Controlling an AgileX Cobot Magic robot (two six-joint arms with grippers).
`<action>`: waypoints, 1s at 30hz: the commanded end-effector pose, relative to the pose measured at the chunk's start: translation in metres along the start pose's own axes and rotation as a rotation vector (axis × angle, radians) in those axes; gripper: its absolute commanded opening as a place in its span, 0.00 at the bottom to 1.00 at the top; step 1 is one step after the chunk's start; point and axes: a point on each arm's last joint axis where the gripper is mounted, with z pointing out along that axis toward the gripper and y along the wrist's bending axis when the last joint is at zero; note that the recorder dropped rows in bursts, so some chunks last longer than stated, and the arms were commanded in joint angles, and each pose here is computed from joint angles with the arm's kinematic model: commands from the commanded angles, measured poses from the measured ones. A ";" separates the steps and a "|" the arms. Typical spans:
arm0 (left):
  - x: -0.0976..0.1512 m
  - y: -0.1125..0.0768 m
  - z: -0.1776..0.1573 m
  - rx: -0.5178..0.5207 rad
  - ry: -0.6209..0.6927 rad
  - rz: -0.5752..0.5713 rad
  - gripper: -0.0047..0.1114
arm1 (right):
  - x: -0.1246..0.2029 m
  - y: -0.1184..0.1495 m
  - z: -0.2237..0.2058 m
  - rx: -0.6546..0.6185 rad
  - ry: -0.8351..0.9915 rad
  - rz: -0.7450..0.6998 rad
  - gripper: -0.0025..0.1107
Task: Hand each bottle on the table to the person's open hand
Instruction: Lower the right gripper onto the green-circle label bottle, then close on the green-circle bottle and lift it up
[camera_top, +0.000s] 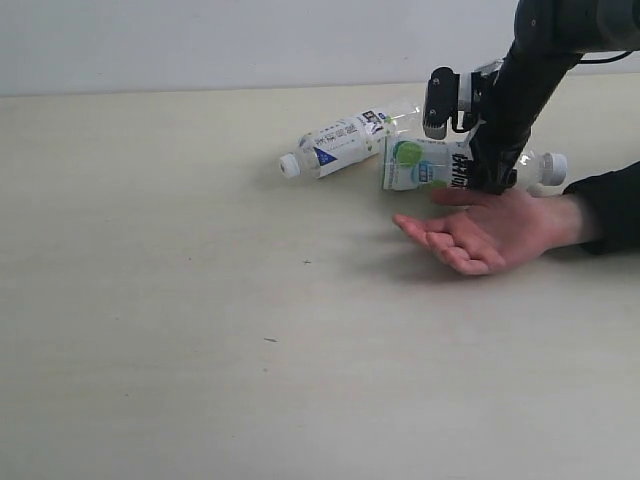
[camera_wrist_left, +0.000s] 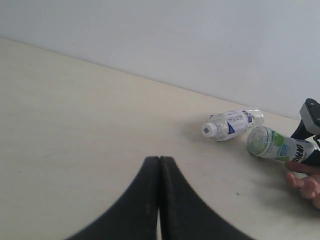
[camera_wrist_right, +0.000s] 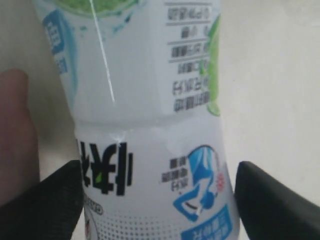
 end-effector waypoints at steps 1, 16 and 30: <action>0.000 0.000 0.000 0.006 -0.007 0.006 0.04 | 0.003 0.003 0.005 -0.035 0.013 0.005 0.60; 0.000 0.000 0.000 0.006 -0.007 0.006 0.04 | -0.002 -0.015 -0.086 0.219 -0.058 0.070 0.02; 0.000 0.000 0.000 0.006 -0.007 0.006 0.04 | 0.014 0.022 -0.138 -0.026 0.106 1.034 0.02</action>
